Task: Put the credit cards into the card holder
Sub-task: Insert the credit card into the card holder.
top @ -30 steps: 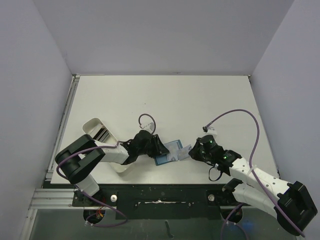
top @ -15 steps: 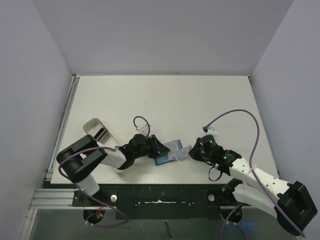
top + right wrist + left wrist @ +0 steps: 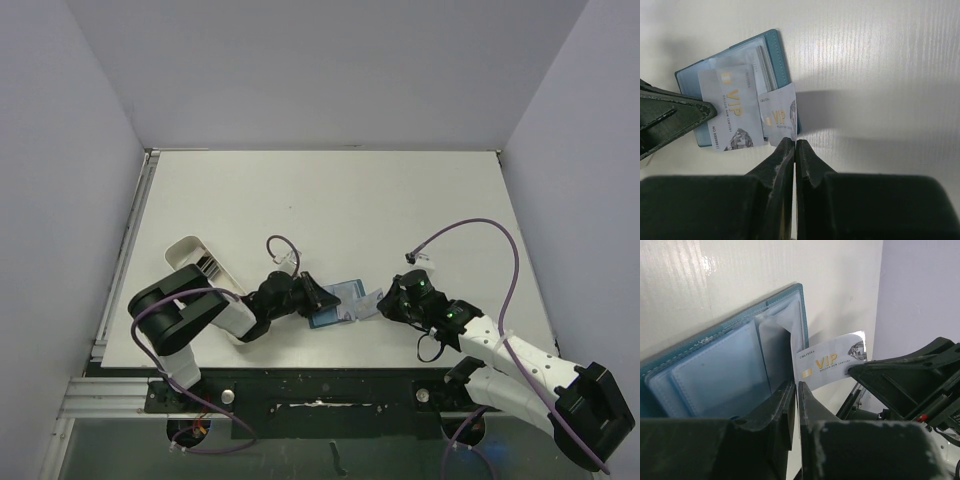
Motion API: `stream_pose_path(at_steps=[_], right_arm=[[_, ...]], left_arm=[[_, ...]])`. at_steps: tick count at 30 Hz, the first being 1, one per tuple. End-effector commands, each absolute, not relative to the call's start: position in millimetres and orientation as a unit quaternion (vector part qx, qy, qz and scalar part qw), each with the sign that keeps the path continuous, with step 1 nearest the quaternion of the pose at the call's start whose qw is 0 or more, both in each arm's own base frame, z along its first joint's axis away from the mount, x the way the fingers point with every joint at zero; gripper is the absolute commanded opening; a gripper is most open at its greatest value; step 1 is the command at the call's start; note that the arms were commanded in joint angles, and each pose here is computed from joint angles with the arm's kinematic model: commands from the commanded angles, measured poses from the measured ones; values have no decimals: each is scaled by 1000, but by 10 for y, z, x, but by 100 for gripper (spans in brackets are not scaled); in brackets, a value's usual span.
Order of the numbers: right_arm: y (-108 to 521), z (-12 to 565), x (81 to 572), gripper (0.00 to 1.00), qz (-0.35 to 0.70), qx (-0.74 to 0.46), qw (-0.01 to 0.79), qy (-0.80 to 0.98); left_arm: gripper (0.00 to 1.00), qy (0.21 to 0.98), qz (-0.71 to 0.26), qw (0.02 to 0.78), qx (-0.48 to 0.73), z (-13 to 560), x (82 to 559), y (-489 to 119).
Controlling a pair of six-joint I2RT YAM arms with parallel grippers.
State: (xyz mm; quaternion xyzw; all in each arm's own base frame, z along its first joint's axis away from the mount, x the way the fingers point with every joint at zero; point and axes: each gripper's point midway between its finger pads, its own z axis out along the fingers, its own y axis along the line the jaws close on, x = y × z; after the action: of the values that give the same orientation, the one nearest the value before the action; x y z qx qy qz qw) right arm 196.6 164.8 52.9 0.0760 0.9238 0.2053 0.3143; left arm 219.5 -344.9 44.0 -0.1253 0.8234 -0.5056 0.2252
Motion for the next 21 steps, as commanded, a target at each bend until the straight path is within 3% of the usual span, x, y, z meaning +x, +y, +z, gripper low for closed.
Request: stream_pose_path(at_steps=[1, 8, 21], right_arm=[[1627, 455, 1887, 0, 199, 72, 304, 929], [1530, 434, 1849, 0, 180, 78, 305, 932], [1582, 908, 2009, 0, 194, 77, 348, 914]], left_arm=[[4, 810, -517, 255, -108, 625, 2289, -3535], [0, 844, -438, 282, -127, 497, 2359, -3279], [0, 843, -441, 280, -129, 440, 2436, -3374]])
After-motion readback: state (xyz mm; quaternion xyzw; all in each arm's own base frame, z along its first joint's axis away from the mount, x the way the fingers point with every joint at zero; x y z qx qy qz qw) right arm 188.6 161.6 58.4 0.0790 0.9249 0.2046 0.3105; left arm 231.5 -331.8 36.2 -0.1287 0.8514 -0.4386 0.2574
